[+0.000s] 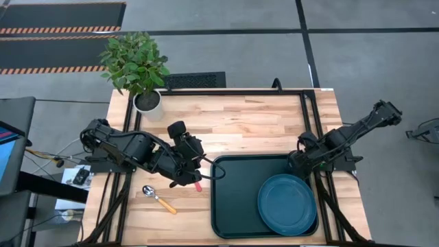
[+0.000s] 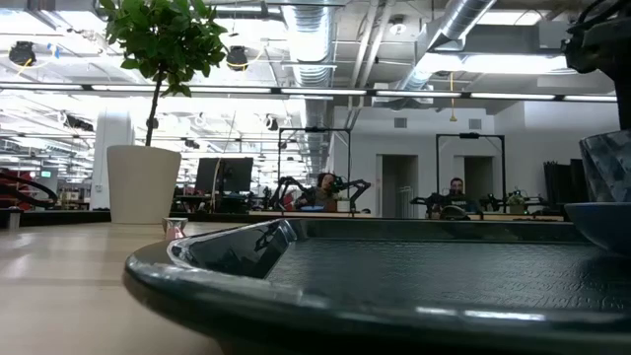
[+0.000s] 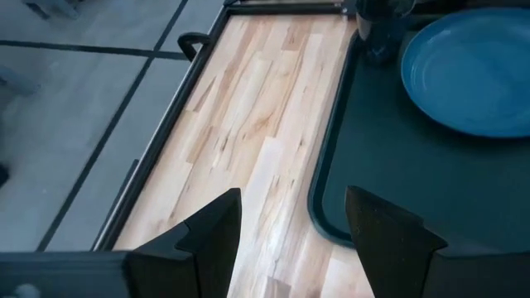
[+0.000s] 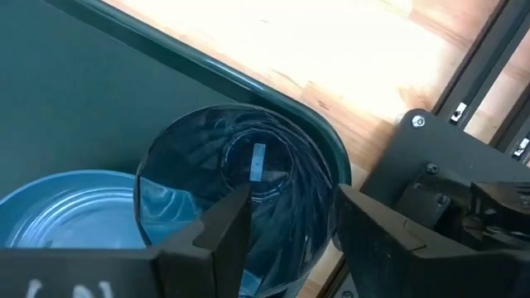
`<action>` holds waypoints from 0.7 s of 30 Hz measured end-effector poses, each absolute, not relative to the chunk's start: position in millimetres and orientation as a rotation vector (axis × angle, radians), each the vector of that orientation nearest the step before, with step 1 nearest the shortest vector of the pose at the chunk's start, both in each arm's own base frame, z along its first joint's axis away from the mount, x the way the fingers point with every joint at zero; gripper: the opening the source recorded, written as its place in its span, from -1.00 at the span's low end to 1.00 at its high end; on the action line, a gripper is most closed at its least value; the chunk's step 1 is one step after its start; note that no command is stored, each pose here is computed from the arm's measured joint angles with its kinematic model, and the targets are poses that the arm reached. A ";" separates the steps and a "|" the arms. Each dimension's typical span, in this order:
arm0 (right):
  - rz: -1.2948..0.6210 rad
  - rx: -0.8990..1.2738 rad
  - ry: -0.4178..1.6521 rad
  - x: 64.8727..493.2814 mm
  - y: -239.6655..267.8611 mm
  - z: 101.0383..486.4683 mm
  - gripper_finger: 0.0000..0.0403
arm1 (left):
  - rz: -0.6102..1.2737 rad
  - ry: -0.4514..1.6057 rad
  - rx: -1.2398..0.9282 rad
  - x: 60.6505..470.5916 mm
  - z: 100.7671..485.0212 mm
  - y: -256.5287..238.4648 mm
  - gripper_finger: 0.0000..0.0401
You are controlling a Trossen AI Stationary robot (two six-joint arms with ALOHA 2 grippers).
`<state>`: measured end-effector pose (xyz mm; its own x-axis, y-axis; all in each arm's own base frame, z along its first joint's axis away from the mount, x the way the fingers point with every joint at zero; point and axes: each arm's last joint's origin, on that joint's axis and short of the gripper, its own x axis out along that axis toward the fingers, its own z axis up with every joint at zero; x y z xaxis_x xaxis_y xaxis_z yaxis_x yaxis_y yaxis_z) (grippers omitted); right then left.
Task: Pick and place plate/cup/fork/spoon on tray
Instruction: Put the dark blue glass on the black tray, then put the pink fork on the black tray
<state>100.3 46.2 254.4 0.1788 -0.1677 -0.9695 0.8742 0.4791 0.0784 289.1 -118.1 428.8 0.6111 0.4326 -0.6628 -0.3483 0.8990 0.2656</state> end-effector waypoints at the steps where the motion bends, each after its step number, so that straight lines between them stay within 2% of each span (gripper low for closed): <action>1: -0.836 0.773 1.147 100.4 46.2 257.9 -0.01 | 0.456 0.806 0.115 287.3 428.0 -118.6 0.03; 7: -0.715 0.785 1.021 99.9 43.8 293.7 -0.01 | 0.497 0.843 0.098 276.0 421.4 -126.8 0.03; 10: -0.683 0.769 0.957 99.3 42.0 307.3 -0.02 | 0.538 0.888 0.093 275.3 401.4 -130.1 0.03; 15: -0.671 0.741 0.932 100.0 41.4 312.5 -0.02 | 0.681 0.956 -0.001 275.6 336.8 -128.7 0.03; 21: -0.685 0.703 0.939 101.6 41.9 306.8 -0.02 | 0.783 0.940 -0.246 278.7 250.6 -123.0 0.03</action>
<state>101.6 41.9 306.8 0.4224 -0.2105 -0.8816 0.7750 0.5883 0.2308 278.7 -123.0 250.6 0.3440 0.4936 -0.7988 -0.6960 0.7051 0.1359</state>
